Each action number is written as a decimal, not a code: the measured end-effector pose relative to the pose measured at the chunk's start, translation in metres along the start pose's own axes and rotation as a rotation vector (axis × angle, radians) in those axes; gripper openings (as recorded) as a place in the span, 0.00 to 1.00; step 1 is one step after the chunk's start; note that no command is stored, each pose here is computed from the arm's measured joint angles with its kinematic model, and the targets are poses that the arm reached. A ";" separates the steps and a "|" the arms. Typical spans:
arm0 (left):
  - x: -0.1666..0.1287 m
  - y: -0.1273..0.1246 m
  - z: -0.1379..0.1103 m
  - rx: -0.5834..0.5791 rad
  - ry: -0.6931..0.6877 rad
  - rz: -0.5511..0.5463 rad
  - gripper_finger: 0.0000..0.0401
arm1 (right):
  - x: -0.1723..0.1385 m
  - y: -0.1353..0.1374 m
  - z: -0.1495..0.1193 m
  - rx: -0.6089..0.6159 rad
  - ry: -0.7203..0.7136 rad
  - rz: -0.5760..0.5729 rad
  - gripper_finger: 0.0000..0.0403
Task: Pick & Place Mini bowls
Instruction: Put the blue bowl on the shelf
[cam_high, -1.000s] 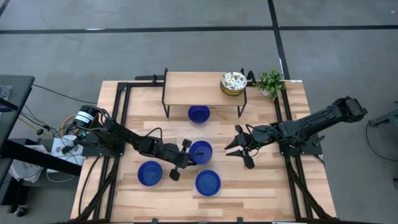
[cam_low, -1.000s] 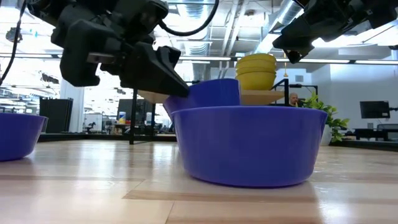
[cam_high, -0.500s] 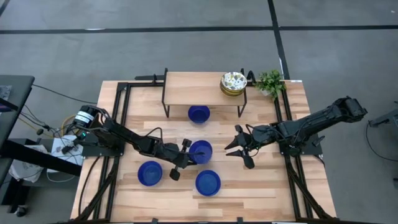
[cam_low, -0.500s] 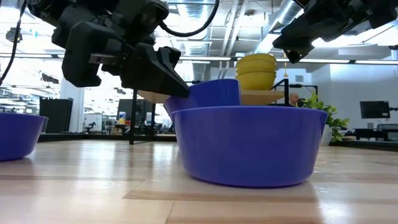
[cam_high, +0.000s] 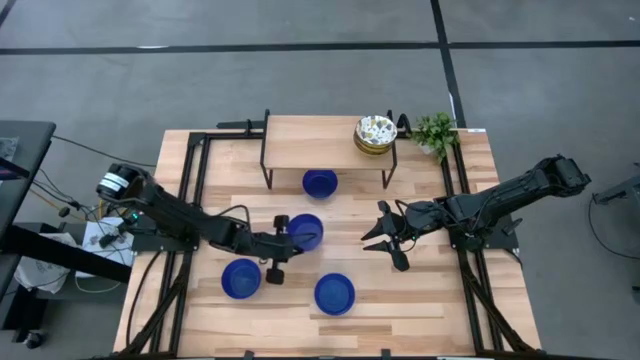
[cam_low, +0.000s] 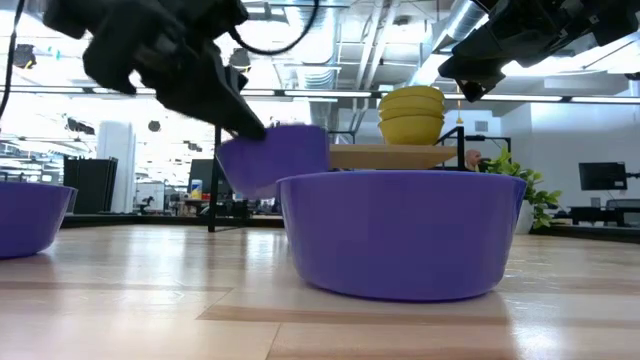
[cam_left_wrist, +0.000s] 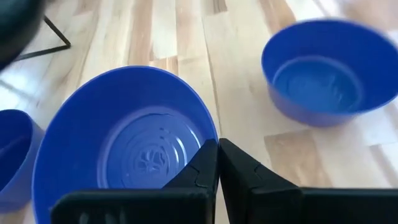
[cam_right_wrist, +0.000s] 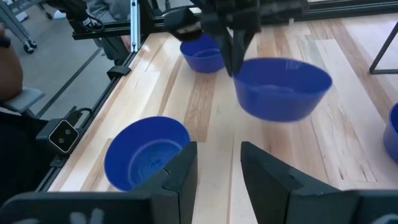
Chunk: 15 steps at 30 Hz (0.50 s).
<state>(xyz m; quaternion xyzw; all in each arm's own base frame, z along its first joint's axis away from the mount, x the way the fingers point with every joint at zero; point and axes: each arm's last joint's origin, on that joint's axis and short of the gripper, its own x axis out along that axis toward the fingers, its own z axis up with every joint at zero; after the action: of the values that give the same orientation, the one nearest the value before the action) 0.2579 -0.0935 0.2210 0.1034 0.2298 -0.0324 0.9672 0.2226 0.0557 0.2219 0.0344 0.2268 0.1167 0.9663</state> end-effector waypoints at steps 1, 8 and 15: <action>-0.003 -0.001 0.001 -0.013 -0.007 0.001 0.02 | 0.000 0.000 0.000 0.000 0.000 0.000 0.28; -0.009 -0.007 0.003 -0.003 -0.017 0.049 0.02 | 0.000 0.000 0.000 0.000 0.000 0.000 0.28; -0.006 0.011 0.009 -0.038 -0.029 0.273 0.02 | 0.000 0.000 0.000 0.000 0.000 0.000 0.28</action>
<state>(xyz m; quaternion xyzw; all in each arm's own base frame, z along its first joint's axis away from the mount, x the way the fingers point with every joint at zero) 0.2573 -0.0845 0.2337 0.1147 0.2001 0.1026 0.9676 0.2226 0.0557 0.2219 0.0346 0.2268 0.1169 0.9663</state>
